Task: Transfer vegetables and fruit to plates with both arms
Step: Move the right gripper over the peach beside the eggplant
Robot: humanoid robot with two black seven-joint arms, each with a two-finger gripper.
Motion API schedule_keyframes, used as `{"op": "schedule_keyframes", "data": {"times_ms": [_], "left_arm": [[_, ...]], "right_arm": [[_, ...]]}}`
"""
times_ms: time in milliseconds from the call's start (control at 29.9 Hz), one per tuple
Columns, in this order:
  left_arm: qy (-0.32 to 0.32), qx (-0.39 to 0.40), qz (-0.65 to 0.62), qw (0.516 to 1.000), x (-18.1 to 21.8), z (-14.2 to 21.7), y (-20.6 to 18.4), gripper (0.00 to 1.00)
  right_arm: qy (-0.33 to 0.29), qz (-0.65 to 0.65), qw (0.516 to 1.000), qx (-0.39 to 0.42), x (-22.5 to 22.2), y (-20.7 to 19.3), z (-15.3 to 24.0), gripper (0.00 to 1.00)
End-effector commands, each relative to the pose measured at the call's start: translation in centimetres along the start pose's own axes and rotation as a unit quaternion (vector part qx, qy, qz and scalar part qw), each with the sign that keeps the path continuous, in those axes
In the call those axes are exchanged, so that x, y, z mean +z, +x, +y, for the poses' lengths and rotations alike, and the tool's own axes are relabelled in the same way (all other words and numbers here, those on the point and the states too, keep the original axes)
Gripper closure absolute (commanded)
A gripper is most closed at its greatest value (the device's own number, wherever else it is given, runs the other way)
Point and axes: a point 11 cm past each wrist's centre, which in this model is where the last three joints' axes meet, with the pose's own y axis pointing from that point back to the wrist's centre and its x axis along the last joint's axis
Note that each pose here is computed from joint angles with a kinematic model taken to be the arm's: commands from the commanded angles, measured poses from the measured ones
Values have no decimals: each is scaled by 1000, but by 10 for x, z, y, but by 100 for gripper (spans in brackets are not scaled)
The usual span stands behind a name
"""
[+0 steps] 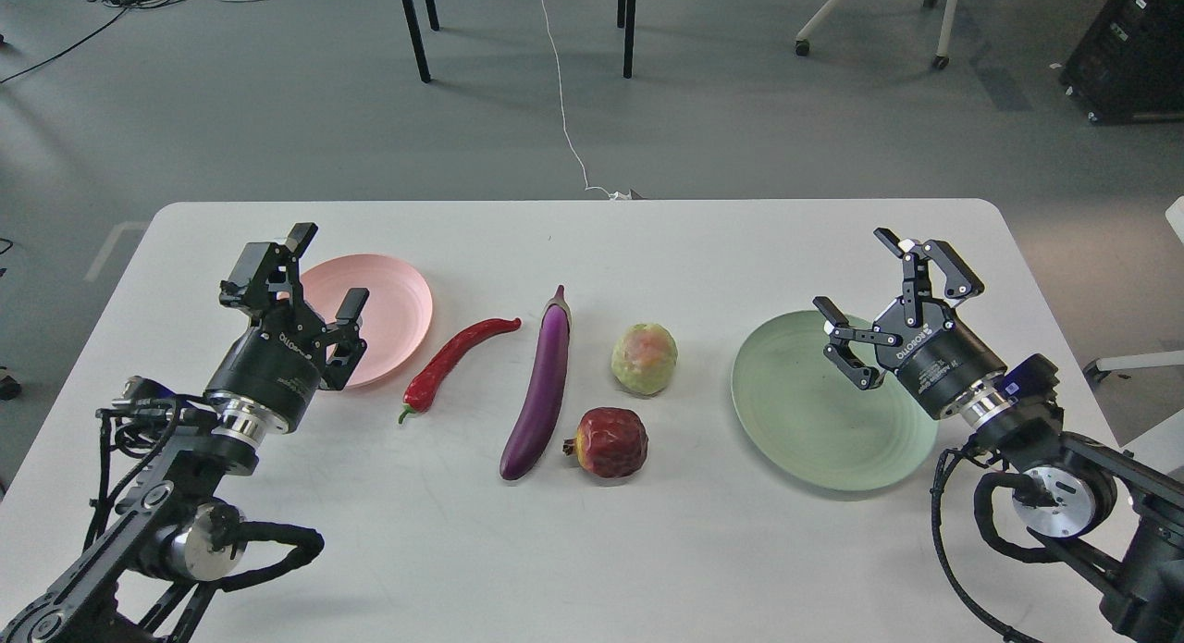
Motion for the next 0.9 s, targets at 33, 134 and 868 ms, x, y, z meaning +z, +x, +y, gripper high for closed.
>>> {"op": "schedule_keyframes", "data": {"times_ms": [33,134,868], "left_arm": [[4,0,2,1000,-3,3,0,2],[8,0,5,1000,-6,6,0,2],[-40,0,2,999,10,6,1,2]], "right_arm": [[-1,5,1000,-5,-3,-1,-1,2],[-14,33,999,-22,-4,-5,-4,2],[-264,689,564,-370,-57,-106,-113,2]]}}
